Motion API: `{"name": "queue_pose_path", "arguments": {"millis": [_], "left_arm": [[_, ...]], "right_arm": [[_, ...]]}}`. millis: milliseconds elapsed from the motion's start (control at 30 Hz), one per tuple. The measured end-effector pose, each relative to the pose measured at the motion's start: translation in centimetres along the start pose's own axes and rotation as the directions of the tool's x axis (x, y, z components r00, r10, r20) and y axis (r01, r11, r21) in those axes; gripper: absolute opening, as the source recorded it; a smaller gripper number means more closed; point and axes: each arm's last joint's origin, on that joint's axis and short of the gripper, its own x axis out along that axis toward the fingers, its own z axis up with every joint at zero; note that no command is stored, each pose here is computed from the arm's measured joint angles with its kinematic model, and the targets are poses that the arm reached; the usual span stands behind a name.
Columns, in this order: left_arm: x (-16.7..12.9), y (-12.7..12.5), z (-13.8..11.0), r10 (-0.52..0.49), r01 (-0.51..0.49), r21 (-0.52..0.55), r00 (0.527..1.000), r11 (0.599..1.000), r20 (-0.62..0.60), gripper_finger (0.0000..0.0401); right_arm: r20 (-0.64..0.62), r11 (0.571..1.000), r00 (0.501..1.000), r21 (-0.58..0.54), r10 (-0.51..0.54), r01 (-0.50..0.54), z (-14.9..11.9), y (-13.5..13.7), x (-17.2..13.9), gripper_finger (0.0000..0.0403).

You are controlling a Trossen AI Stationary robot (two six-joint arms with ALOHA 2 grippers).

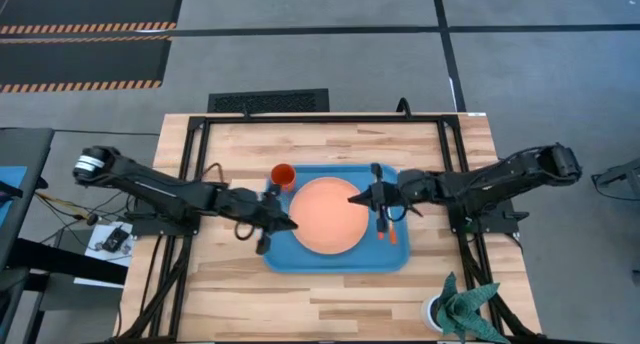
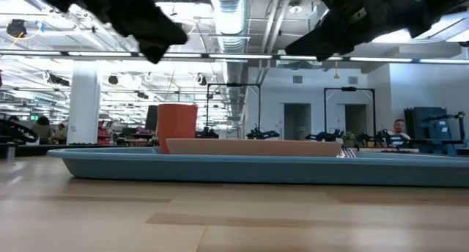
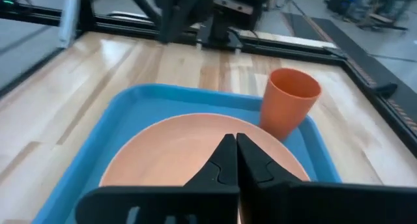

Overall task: Pick and place plate/cup/fork/spoon on tray
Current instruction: Return to Home Position

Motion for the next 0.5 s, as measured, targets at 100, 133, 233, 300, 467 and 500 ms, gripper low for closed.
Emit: {"name": "queue_pose_path", "arguments": {"millis": [100, 133, 233, 300, 467, 500], "left_arm": [[-1.8, 0.4, -1.3, 0.037, -0.038, 0.004, 0.999, 0.999, 0.037, 0.0], [-2.4, 0.5, -1.8, 0.046, -0.047, 0.004, 0.998, 0.999, 0.048, 0.0], [-3.8, 1.0, -3.2, 0.05, -0.05, -0.003, 0.994, 0.999, 0.095, 0.0], [-4.5, 1.5, -4.2, 0.061, -0.06, -0.012, 0.992, 0.998, 0.114, 0.0], [-6.0, 2.8, -5.9, 0.109, -0.108, -0.014, 0.982, 0.994, 0.156, 0.0], [-6.2, 3.1, -6.1, 0.122, -0.121, -0.017, 0.979, 0.993, 0.164, 0.0]], "right_arm": [[0.023, 1.0, 0.999, 0.013, 0.028, -0.028, 0.0, -1.7, -0.1, 0.0003], [0.024, 0.999, 0.999, 0.02, 0.031, -0.031, 0.0, -2.2, -0.2, 0.0003], [0.045, 1.0, 0.999, 0.022, 0.021, -0.022, -0.1, -3.6, -0.3, 0.0002], [0.042, 1.0, 0.999, 0.015, 0.001, -0.001, -0.2, -4.1, -0.4, 0.0002], [0.063, 1.0, 0.998, 0.004, -0.023, 0.023, -1.5, -4.4, -0.7, 0.0002], [0.072, 1.0, 0.997, 0.01, -0.028, 0.027, -1.9, -4.4, -1.0, 0.0002]]}}
